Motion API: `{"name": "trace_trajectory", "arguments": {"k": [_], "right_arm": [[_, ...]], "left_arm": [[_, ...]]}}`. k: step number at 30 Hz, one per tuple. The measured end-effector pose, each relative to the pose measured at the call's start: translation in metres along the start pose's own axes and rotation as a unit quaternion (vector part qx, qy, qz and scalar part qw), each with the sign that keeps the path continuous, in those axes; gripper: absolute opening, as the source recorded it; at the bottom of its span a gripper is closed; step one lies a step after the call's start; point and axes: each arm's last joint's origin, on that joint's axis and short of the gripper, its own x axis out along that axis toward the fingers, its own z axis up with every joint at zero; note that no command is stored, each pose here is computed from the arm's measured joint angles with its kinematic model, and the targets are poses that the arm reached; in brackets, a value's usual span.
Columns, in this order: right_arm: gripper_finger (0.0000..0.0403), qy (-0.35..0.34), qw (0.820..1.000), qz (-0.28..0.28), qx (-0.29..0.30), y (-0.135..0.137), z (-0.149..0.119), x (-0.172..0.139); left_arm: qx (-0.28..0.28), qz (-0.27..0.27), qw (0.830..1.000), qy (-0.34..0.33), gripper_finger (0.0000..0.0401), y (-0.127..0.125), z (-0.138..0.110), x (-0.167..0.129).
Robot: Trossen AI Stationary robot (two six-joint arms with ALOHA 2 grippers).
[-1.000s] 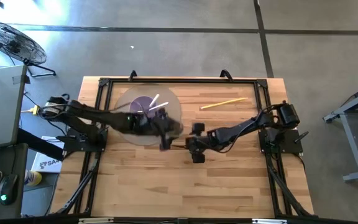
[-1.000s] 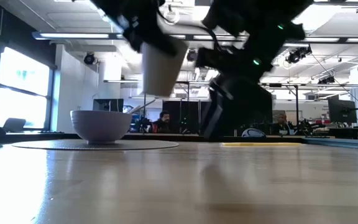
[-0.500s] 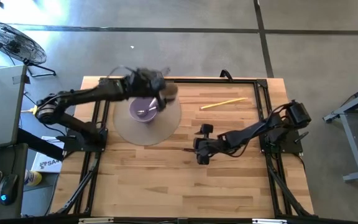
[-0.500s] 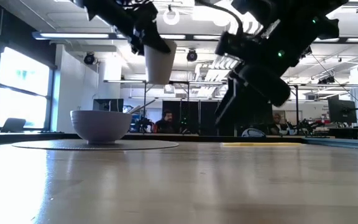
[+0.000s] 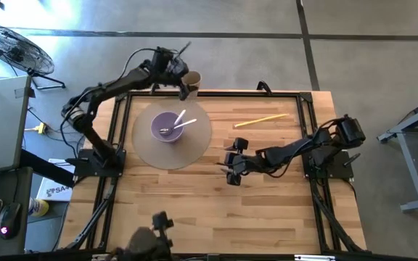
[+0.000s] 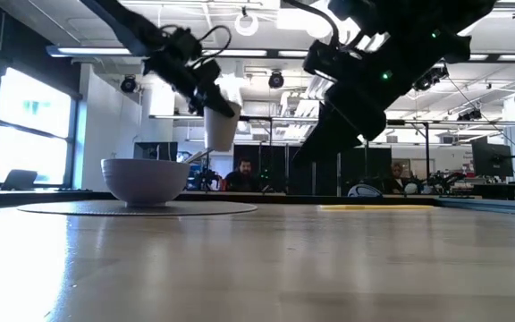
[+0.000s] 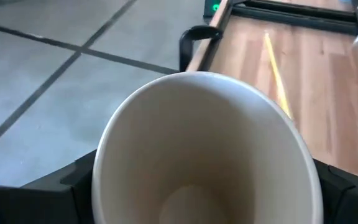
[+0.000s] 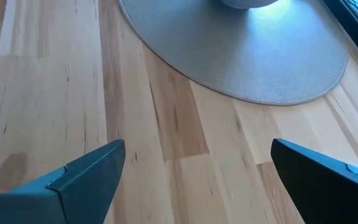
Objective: Pick & Place Utensil
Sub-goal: Put the white cup on the brown mat to the top right of the violet bowl
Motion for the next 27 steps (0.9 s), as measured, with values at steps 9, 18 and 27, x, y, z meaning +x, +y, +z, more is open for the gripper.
{"name": "trace_trajectory", "arguments": {"k": [9,18,27], "right_arm": [[0.0397,0.002,0.999,-0.011,0.037,-0.012,0.002,0.005],[0.0397,-0.002,0.998,-0.007,0.061,-0.026,0.005,0.011],[0.0397,0.001,0.994,0.001,0.112,-0.04,0.006,0.016]], "left_arm": [[0.06,-0.099,0.993,-0.015,0.034,0.034,-0.03,0.005],[0.081,-0.142,0.986,0.018,0.034,0.046,-0.065,0.03],[0.09,-0.181,0.979,0.022,0.034,0.05,-0.084,0.04]]}}
